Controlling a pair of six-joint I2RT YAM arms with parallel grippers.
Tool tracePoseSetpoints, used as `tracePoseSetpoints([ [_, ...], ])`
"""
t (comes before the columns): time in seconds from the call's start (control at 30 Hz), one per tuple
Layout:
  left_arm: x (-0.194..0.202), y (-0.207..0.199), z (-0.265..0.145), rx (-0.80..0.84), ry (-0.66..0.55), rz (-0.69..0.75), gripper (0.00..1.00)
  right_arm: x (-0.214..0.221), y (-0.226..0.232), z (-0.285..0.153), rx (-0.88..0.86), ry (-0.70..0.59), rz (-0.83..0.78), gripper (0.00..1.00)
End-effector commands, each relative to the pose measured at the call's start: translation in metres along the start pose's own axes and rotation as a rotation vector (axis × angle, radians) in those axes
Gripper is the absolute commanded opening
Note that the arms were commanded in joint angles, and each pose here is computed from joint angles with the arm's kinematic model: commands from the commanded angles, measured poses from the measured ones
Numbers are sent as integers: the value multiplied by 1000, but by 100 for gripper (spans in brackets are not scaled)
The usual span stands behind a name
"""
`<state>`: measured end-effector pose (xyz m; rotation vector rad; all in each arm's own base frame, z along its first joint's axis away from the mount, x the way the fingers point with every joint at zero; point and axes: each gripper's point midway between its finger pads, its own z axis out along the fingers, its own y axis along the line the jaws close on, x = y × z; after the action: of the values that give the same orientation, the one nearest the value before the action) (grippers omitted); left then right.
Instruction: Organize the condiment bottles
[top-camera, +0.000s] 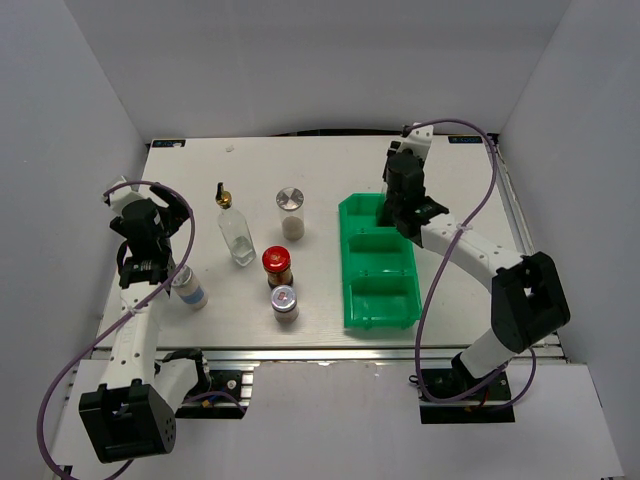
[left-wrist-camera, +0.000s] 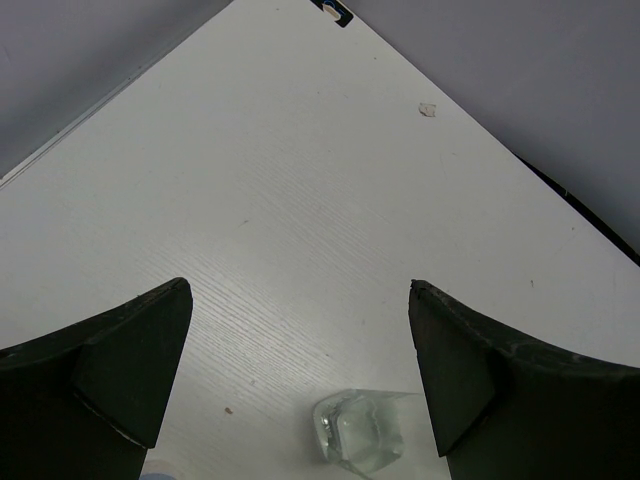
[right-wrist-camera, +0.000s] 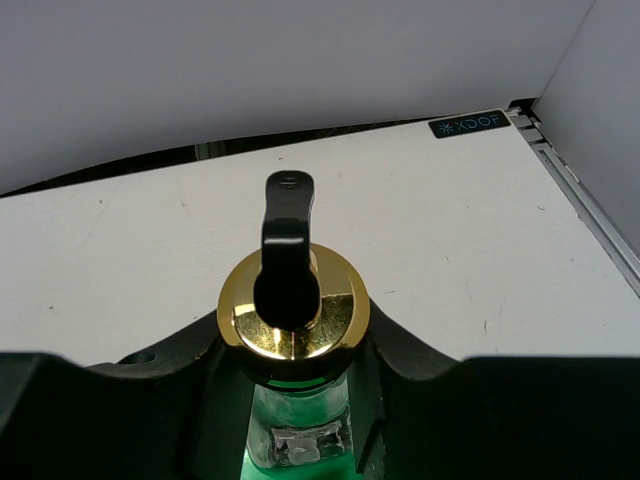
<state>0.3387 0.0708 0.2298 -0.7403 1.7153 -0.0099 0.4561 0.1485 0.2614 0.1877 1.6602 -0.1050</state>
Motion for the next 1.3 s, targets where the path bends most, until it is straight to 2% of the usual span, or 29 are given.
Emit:
tracePoseSetpoints([
  [0.0, -13, -5, -3, 5, -31, -7, 98, -46, 1, -3, 31, -136, 146, 14],
  [0.3, -13, -6, -3, 7, -30, -7, 98, -33, 5, -4, 34, -112, 137, 45],
  [0.57, -14, -7, -3, 10, -32, -8, 98, -28, 5, -6, 31, -98, 129, 63],
  [0.7, -14, -7, -4, 10, -32, -9, 98, -30, 9, -7, 10, -92, 124, 64],
  [0.8, -16, -7, -5, 12, -36, -11, 98, -36, 12, -8, -8, -90, 125, 69],
  [0.97, -19, -7, -6, 8, -38, -13, 98, -46, 22, -13, -81, -75, 108, 88],
  [1.13, -47, -6, -14, -39, -97, -36, 98, -66, 32, -25, -178, -82, 79, 89],
  [1.27, -68, -22, -25, 31, -146, -50, 98, -83, 33, -32, -209, -57, -3, 89],
])
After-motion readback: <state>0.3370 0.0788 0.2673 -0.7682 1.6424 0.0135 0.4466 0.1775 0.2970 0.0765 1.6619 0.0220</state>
